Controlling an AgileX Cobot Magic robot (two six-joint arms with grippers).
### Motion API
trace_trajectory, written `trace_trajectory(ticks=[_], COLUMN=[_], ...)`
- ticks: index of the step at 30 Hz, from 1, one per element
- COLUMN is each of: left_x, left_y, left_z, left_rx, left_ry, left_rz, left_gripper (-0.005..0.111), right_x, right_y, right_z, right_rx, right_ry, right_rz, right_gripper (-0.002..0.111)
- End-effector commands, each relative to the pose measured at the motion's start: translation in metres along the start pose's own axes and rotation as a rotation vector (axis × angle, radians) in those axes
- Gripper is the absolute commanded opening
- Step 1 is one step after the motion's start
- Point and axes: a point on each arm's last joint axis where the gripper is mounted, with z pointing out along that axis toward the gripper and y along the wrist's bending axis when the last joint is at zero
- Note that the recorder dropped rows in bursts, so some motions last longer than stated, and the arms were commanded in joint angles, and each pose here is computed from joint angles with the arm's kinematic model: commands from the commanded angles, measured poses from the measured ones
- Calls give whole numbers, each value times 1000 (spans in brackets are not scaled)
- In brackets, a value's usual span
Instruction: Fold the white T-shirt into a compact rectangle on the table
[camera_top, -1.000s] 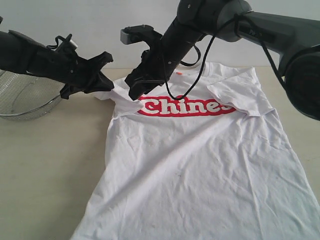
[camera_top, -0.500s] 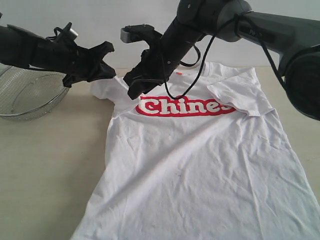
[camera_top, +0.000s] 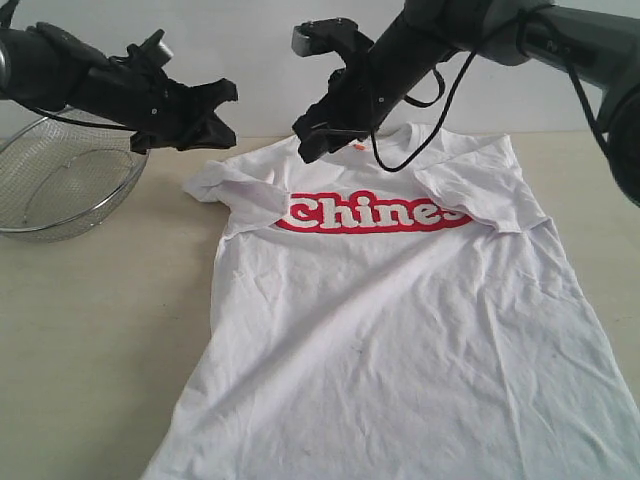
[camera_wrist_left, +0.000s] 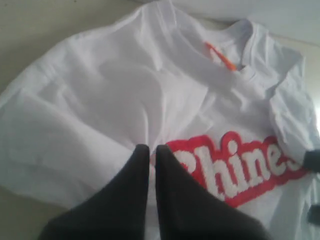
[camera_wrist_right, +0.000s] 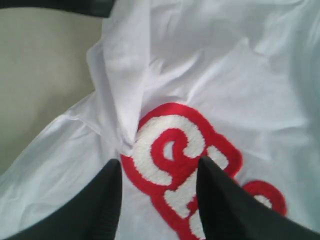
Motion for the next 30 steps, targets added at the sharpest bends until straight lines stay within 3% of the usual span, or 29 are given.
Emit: trace_trajectory(ticks=[1,10,15,16,19,24,30], left_x=[-1,21,53,57,80,105,107], left_y=[-6,-11,-19,-21,-27,-17,-17], left_z=[-24,-50,-77,-79,-79,-71,-70], left_rx=[-104,-168,-190,-189,-204,-212,-201], left_ry=[98,195,191,192,196,222,221], left_rz=[75,126,124,138,167,147,144], left_gripper=[4,4,4,4,4,4,4], right_x=[-14,-31,-36,-32,-22,-11,-1], right_y=[-19,-38,-36,-33,-11,-3,4], right_z=[-19,-20,0,10,48,70,75], right_rx=[86,131,71,55,12,-16,-113], right_ry=[-91,-237,-315,-291,-215,-140,-70], right_rz=[41,100,124,102,-15,-74,-61], right_gripper=[41,40,27,28,47,48,48])
